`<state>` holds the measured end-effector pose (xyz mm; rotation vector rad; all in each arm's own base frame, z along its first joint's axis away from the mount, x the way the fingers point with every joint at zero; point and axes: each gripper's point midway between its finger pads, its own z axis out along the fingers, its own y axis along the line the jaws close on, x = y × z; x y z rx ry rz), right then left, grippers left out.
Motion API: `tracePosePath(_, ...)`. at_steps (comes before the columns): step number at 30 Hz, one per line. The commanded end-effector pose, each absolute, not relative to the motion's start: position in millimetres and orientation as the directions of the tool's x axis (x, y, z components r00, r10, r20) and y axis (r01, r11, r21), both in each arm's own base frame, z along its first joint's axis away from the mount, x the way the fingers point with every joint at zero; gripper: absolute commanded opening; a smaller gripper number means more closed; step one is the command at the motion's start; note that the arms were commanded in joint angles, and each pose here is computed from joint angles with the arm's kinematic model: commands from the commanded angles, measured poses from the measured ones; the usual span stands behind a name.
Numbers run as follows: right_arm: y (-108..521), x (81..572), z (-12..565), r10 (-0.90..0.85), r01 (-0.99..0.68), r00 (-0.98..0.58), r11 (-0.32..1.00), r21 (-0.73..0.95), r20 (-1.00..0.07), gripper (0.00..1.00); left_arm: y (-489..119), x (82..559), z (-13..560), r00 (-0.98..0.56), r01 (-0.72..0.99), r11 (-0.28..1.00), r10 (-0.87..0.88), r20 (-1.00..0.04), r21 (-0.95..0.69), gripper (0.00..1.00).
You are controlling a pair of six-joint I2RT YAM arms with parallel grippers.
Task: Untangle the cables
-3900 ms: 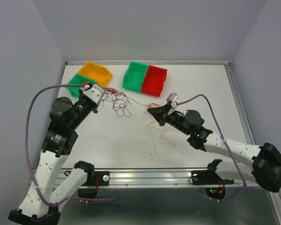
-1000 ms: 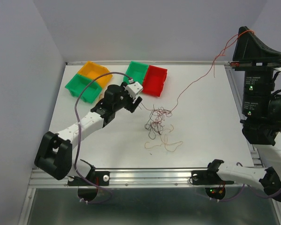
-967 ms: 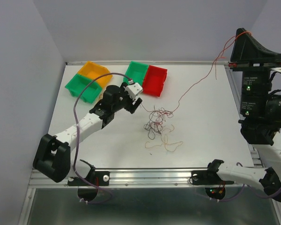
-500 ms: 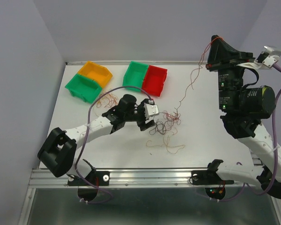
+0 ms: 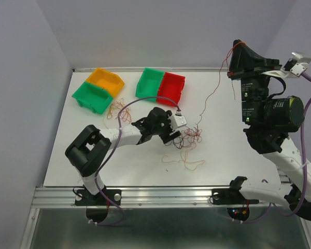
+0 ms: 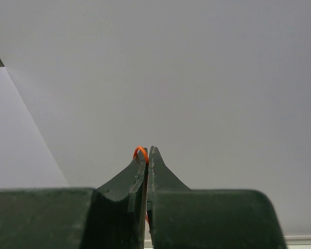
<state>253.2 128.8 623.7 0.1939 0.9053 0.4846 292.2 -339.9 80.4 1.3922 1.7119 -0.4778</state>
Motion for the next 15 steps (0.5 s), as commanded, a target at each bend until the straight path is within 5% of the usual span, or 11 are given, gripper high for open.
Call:
tracePosePath(1, 123, 241, 633, 0.521, -0.364, 0.539, 0.853, 0.375, -0.662, 0.00, -348, 334, 114, 0.005, 0.840, 0.452, 0.545, -0.839, 0.299, 0.84)
tracePosePath(8, 130, 244, 627, 0.525, -0.374, 0.525, 0.850, 0.372, -0.670, 0.01, -362, 338, 106, 0.010, 0.864, 0.422, 0.531, -0.847, 0.275, 0.77)
tracePosePath(11, 130, 251, 623, 0.511, -0.344, 0.523, 0.859, 0.380, -0.682, 0.00, -369, 340, 90, -0.012, 0.882, 0.397, 0.558, -0.830, 0.253, 0.64)
tracePosePath(15, 128, 251, 623, 0.521, -0.341, 0.521, 0.853, 0.394, -0.676, 0.01, -376, 335, 86, -0.003, 0.920, 0.330, 0.544, -0.839, 0.210, 0.31)
